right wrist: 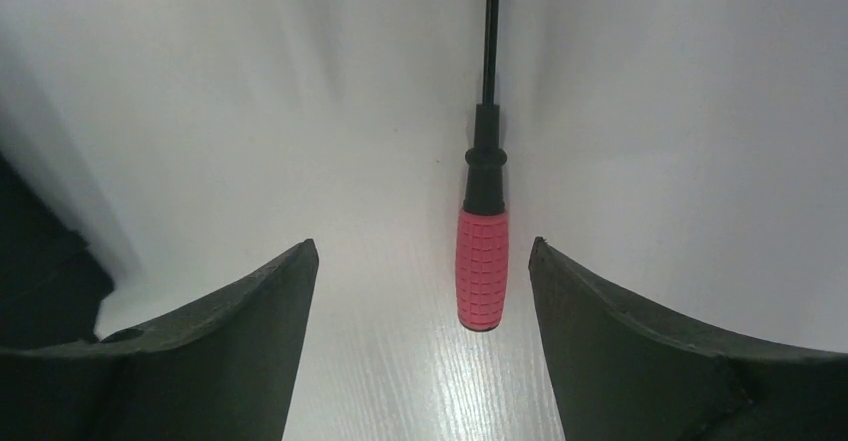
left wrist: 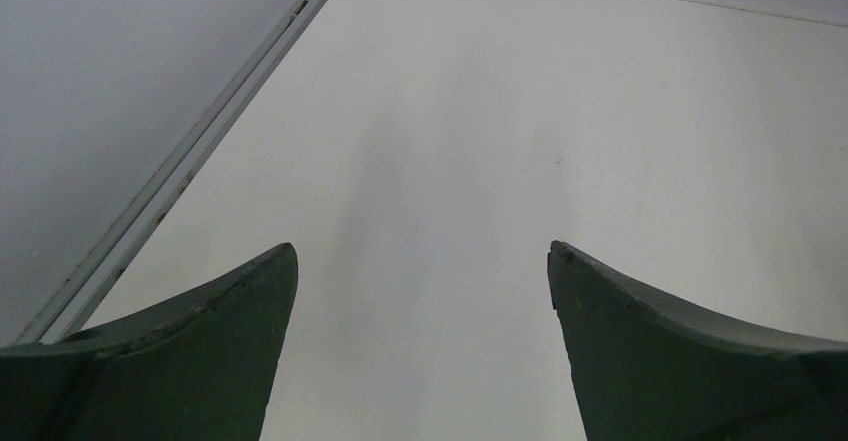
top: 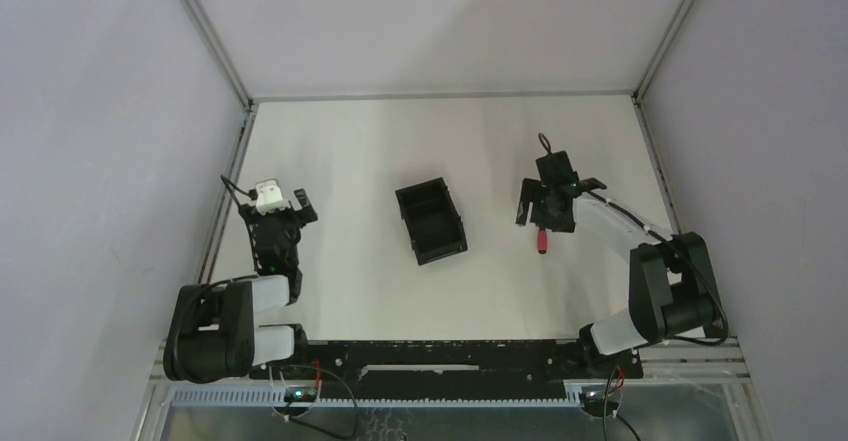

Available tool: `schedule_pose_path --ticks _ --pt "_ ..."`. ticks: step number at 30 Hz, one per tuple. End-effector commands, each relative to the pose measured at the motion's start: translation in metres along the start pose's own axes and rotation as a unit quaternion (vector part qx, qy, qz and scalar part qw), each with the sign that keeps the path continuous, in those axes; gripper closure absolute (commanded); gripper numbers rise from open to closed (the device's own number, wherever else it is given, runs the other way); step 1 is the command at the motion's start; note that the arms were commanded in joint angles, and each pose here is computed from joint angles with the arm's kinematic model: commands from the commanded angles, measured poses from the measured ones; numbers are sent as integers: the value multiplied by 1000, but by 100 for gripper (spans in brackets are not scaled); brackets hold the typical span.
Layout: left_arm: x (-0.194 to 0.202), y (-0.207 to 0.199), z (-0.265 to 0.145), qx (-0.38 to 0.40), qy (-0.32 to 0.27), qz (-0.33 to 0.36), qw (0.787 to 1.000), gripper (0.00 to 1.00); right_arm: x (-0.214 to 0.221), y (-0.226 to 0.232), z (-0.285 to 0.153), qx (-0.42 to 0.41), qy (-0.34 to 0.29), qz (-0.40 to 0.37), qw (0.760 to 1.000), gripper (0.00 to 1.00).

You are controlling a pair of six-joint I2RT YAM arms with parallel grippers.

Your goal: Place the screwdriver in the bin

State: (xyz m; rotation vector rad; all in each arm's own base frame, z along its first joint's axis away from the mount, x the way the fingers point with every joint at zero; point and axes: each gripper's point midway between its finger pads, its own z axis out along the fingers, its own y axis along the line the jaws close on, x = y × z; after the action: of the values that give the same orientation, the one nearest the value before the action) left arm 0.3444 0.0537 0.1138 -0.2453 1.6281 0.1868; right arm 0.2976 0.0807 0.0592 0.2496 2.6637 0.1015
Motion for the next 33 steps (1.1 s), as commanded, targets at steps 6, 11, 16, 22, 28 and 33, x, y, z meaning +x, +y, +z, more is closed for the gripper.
schedule_pose_path --ticks 6,11,16,22,28,33 --pt "-22 -3 7 7 -32 2 999 0 26 -7 38 31 48 40 998 36" --pt "-22 -3 7 6 -32 2 999 0 32 -12 38 49 52 51 996 76" --pt "-22 -3 7 6 -32 2 999 0 13 -13 17 51 7 53 997 90" --pt "-22 -3 7 7 -32 2 999 0 -21 -14 -32 47 -51 40 997 91" --pt "-22 -3 7 7 -32 2 999 0 -42 10 -73 -1 -89 12 996 92" --pt "-22 -3 7 6 -31 2 999 0 -47 68 -105 -82 -107 -62 989 93"
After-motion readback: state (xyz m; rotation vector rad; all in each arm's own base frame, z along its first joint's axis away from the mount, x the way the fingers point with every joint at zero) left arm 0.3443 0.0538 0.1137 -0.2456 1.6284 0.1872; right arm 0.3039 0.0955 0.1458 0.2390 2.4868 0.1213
